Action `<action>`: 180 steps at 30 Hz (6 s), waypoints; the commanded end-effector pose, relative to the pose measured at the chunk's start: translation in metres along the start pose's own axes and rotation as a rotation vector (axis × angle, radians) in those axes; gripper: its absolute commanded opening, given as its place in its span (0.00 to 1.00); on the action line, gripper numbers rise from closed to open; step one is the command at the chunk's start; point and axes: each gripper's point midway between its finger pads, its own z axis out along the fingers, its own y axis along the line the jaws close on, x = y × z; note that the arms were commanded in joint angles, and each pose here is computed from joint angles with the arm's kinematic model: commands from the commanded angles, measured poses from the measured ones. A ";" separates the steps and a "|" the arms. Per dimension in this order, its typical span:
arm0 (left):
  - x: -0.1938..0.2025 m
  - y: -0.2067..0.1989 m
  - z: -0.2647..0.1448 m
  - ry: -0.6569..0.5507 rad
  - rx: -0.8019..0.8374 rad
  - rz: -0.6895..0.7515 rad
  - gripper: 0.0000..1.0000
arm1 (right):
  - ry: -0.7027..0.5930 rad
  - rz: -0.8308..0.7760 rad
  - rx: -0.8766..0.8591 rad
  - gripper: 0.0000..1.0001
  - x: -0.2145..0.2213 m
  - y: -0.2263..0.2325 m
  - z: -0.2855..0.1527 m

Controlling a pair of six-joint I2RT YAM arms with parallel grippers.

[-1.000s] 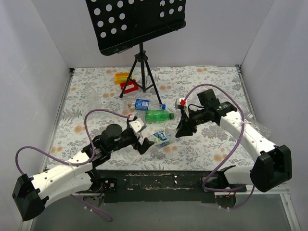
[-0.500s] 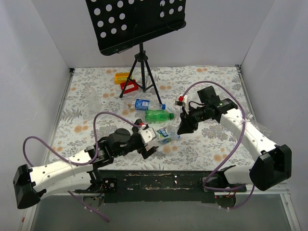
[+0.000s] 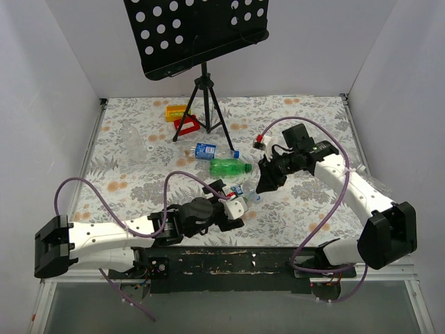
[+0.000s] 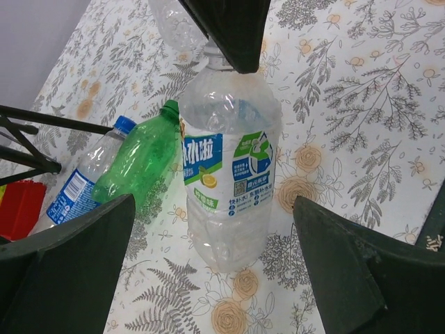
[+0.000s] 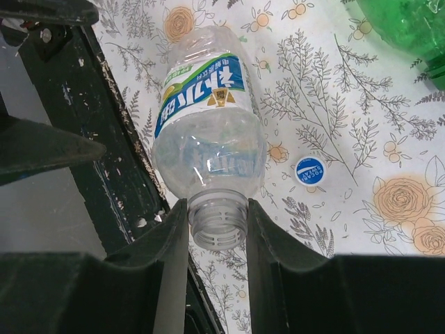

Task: Unscrew the bottle caps
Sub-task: Place the plastic bottle at the center of the board.

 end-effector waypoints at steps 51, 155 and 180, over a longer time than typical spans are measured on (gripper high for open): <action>0.013 -0.005 0.044 0.106 -0.112 -0.016 0.26 | -0.100 0.025 -0.162 0.44 -0.035 0.030 -0.008; 0.218 0.298 -0.057 -0.152 -0.951 -0.563 0.57 | -0.373 -0.014 -0.423 0.96 0.014 -0.013 -0.034; 0.167 0.307 -0.078 -0.185 -0.926 -0.541 0.96 | -0.373 -0.025 -0.418 0.96 0.014 -0.011 -0.035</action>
